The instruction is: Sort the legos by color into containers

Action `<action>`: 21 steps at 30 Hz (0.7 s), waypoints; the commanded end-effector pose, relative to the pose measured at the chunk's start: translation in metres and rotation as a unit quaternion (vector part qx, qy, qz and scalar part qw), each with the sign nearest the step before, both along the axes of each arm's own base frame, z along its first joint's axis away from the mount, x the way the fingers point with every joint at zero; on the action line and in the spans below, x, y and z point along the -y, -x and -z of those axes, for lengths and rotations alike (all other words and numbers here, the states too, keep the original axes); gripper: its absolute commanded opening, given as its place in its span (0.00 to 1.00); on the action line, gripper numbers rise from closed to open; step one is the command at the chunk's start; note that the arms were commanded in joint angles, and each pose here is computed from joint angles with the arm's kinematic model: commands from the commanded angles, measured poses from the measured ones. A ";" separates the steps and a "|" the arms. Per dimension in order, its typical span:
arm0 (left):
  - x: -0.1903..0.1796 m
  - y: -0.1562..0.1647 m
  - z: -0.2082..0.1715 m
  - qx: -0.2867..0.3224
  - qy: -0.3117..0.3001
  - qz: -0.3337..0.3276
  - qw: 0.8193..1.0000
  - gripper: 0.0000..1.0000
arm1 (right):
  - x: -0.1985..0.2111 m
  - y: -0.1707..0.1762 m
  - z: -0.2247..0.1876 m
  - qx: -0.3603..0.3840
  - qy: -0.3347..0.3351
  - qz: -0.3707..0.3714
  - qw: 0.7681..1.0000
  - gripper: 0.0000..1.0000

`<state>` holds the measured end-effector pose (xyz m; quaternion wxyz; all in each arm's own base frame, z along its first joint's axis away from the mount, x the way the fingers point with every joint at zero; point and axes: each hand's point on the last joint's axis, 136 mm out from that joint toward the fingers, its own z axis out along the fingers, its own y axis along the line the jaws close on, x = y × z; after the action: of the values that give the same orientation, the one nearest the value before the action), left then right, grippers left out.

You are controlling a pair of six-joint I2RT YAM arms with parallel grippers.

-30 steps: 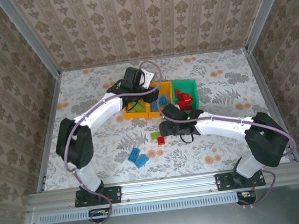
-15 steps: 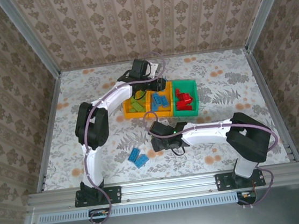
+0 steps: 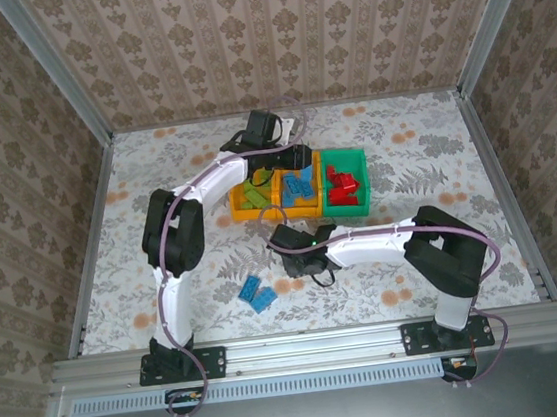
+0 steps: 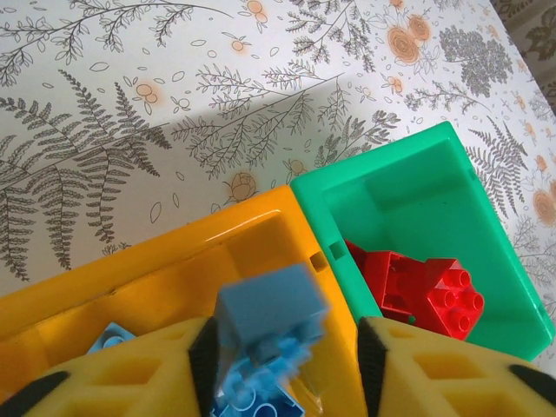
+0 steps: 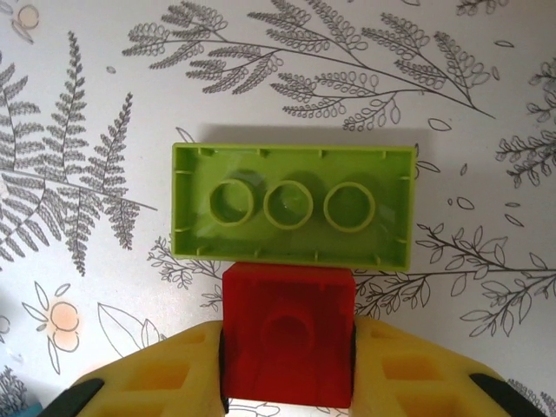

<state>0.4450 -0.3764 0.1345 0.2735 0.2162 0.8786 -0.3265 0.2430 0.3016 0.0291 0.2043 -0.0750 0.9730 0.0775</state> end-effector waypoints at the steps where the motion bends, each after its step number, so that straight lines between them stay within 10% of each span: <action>1: -0.003 -0.005 -0.012 0.007 0.004 -0.007 1.000 0.57 | 0.012 0.002 0.000 -0.002 0.026 0.012 1.000 0.27; 7: -0.013 0.002 -0.024 0.019 -0.001 -0.020 1.000 0.99 | 0.036 -0.007 -0.042 0.036 0.009 0.026 0.999 0.26; 21: -0.068 0.092 -0.012 0.070 -0.072 0.015 0.995 1.00 | 0.132 -0.130 -0.113 0.089 -0.072 0.131 0.985 0.26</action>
<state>0.3709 -0.3105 0.1560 0.3085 0.2234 0.8827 -0.2754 0.3537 0.1660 0.1348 0.3067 0.0855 0.9420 0.1063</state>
